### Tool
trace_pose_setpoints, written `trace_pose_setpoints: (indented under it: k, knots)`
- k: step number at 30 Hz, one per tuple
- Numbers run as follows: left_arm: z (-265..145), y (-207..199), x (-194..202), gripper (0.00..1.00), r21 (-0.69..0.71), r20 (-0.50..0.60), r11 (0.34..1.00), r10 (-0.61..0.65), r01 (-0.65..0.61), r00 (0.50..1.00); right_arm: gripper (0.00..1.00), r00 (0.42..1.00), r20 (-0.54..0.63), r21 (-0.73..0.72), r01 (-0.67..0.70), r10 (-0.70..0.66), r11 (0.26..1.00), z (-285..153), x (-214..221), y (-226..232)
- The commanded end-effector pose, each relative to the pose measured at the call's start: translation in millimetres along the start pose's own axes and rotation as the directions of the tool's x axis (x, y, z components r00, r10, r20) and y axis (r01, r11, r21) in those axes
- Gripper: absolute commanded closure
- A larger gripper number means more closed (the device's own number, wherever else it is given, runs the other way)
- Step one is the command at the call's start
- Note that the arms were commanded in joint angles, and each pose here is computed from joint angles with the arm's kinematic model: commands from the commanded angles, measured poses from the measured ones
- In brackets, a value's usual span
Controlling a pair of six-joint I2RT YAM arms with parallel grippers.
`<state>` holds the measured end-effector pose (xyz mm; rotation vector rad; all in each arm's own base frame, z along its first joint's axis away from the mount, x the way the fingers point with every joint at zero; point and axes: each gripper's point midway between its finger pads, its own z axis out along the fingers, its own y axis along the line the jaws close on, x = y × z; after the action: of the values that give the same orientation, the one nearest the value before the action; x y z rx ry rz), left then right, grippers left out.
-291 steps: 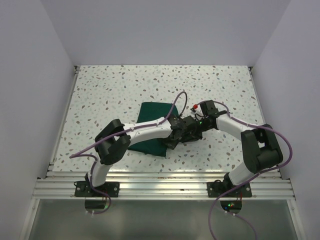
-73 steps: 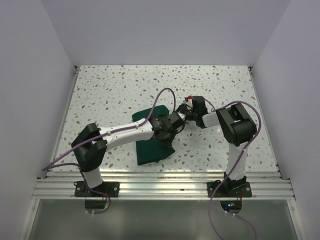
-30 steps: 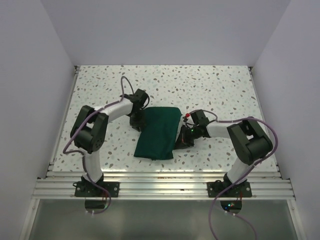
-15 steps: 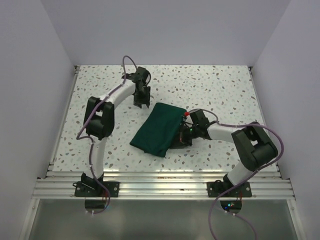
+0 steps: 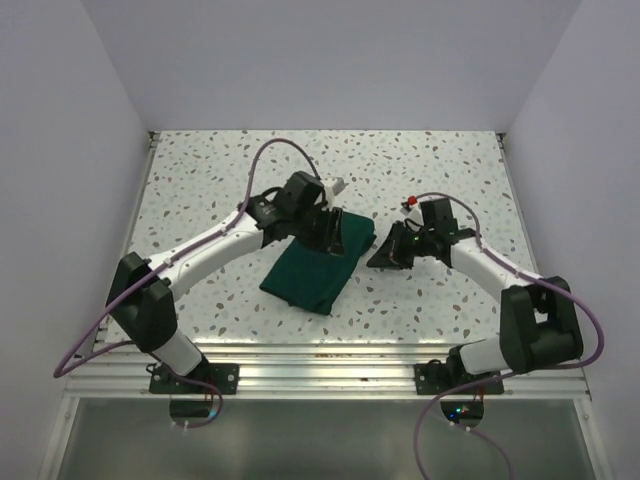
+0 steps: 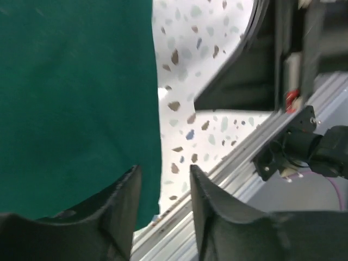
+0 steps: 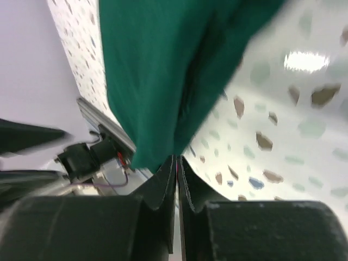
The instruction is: Prepare the surgical pack
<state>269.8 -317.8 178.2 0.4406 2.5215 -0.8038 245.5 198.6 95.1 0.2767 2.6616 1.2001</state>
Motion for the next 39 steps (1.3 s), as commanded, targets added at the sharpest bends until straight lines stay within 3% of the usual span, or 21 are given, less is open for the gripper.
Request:
trace_pose_setpoints:
  k: [1,2,5,9,21,26,39]
  knots:
    - [20.8,-11.1,10.5,0.59,0.101,-0.003,0.992,-0.078,0.078,0.997,0.96,0.995,0.093,-0.076,0.037,-0.03,0.996,-8.9,-47.9,23.5]
    - [27.5,-15.3,24.3,0.61,0.127,-0.04,0.987,-0.089,0.094,0.995,1.0,0.995,0.103,-0.095,0.015,-0.005,0.995,-9.6,-58.0,28.3]
    - [39.3,-26.2,30.2,0.64,0.173,-0.042,0.98,-0.091,0.097,0.995,1.0,0.989,0.129,-0.191,-0.045,0.071,0.98,-3.4,-86.2,34.4]
    - [51.7,-32.2,35.3,0.66,0.181,-0.054,0.98,-0.074,0.082,0.996,1.0,0.99,0.076,-0.231,-0.095,0.115,0.968,7.6,-93.1,34.7]
    - [71.7,-23.4,78.8,0.67,0.163,-0.148,0.981,-0.08,0.104,0.986,1.0,0.995,0.089,-0.328,-0.02,0.052,0.944,5.7,-99.9,56.9]
    - [79.3,-9.2,100.4,0.68,0.133,-0.189,0.983,-0.097,0.124,0.977,1.0,0.999,0.03,-0.336,-0.017,0.028,0.942,27.1,-95.3,62.5]
    - [89.5,20.2,150.1,0.68,0.08,-0.271,0.986,-0.123,0.149,0.955,1.0,0.986,0.004,-0.305,-0.158,0.167,0.939,56.9,-96.0,7.5]
